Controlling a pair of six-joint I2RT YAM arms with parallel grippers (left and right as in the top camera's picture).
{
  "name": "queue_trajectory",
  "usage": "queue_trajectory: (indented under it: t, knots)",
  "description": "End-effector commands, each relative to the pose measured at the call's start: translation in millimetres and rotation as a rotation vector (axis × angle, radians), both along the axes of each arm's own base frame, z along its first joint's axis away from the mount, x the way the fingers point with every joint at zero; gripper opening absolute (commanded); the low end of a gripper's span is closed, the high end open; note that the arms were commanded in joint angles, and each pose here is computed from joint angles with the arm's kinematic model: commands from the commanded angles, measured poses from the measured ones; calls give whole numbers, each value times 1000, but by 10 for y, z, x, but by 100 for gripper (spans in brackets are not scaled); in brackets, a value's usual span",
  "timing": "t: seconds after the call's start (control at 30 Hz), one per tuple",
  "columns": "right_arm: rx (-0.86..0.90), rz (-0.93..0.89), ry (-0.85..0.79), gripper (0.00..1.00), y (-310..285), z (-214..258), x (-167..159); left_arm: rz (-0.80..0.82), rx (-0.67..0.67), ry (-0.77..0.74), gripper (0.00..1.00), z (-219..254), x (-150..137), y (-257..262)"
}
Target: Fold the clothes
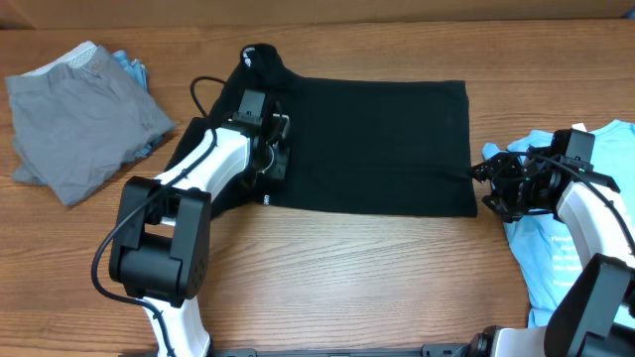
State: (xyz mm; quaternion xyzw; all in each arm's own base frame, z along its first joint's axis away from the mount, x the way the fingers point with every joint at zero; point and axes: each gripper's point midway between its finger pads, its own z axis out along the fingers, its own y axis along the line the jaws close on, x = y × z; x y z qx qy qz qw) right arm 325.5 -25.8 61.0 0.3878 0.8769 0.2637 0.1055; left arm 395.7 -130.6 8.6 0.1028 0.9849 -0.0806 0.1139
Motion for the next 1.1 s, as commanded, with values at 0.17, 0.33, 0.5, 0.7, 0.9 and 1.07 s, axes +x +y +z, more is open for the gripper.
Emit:
queue_trajectory:
  t: [0.17, 0.33, 0.5, 0.7, 0.9, 1.07]
  knots:
    - [-14, 8, -26, 73, -20, 66, 71, 61, 109, -148, 4, 468, 444, 110]
    - [-14, 8, -26, 72, -20, 66, 71, 78, 123, -213, 8, 653, 619, 123]
    - [-16, 16, -24, 72, -17, 62, 59, 65, 127, -137, 8, 630, 458, 136]
    - [-20, 21, -28, 72, -19, 63, 64, -23, 148, 74, 4, 494, -55, 170]
    - [-20, 21, -29, 72, -19, 64, 65, -22, 214, 69, 4, 229, -110, 343]
    - [-19, 21, -28, 72, -19, 63, 63, -5, 189, 15, 4, 26, -43, 328]
